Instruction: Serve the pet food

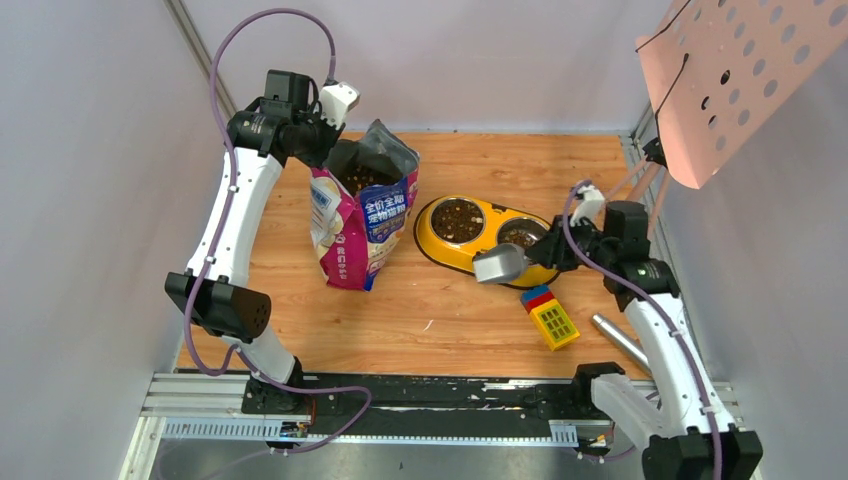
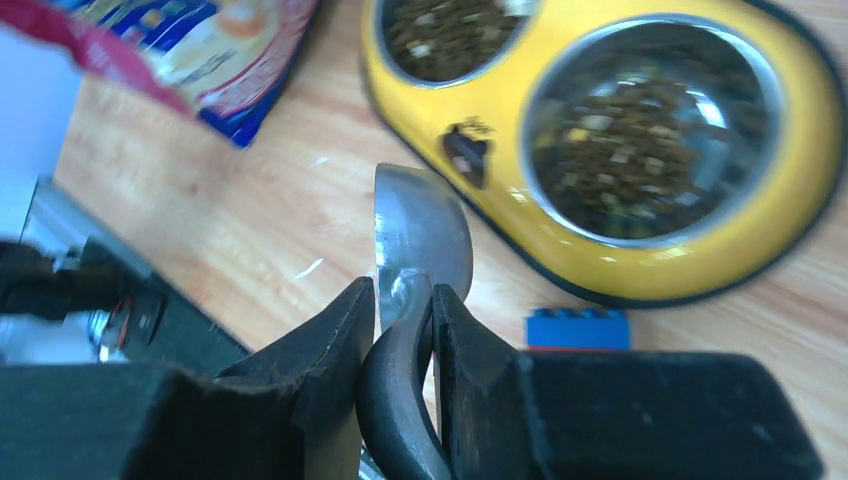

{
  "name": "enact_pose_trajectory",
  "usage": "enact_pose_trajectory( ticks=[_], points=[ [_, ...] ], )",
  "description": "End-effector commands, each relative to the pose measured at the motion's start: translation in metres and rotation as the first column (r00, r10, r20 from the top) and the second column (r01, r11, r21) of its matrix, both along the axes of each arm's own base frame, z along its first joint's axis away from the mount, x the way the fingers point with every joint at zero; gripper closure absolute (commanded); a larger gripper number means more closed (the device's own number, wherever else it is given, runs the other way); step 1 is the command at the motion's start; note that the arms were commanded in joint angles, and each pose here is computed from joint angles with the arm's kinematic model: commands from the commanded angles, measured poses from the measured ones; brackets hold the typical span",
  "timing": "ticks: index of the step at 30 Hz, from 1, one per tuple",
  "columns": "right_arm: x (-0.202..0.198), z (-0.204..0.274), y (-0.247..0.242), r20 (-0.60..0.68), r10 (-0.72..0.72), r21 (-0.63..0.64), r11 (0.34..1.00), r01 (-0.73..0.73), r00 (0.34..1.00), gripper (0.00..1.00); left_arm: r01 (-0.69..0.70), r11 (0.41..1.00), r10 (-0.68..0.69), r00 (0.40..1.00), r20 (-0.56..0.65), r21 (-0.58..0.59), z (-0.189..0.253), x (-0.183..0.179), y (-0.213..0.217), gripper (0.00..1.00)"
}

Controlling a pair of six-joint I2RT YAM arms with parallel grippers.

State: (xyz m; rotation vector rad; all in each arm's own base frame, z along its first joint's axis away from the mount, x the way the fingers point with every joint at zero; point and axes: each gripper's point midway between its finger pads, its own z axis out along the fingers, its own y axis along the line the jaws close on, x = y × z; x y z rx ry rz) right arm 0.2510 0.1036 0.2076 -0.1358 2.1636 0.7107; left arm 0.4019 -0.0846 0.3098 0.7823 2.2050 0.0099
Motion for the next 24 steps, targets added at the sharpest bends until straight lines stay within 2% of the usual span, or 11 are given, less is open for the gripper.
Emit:
enact_pose_trajectory(
  ticks=[1, 3, 9, 16, 20, 24],
  points=[
    [0.004, 0.068, 0.057, 0.223, 0.254, 0.008, 0.965, -0.263, 0.941, 1.00, 0.020, 0.997, -0.006, 0.982, 0.186, -0.072, 0.049, 0.020, -0.010, 1.00],
    [0.004, 0.091, 0.078, 0.259, 0.319, 0.012, 0.943, -0.333, 0.912, 1.00, 0.011, 0.997, 0.004, 0.982, 0.191, -0.078, 0.050, 0.019, -0.009, 1.00],
    [0.009, 0.186, 0.126, 0.342, 0.392, 0.143, 0.877, -0.459, 0.854, 1.00, 0.010, 0.991, 0.012, 0.985, 0.174, -0.130, 0.050, 0.016, -0.016, 1.00],
    [0.046, 0.274, 0.147, 0.441, 0.344, 0.220, 0.854, -0.472, 0.829, 1.00, 0.012, 0.975, 0.023, 0.987, 0.156, -0.220, 0.058, 0.011, -0.027, 1.00],
    [0.075, 0.286, 0.160, 0.479, 0.332, 0.180, 0.869, -0.461, 0.812, 1.00, 0.034, 0.961, 0.005, 0.990, 0.141, -0.275, 0.059, 0.006, -0.037, 1.00],
    [0.108, 0.258, 0.180, 0.461, 0.372, 0.060, 0.893, -0.446, 0.806, 1.00, 0.068, 0.943, -0.023, 0.990, 0.139, -0.326, 0.063, 0.005, -0.052, 1.00]
  ],
)
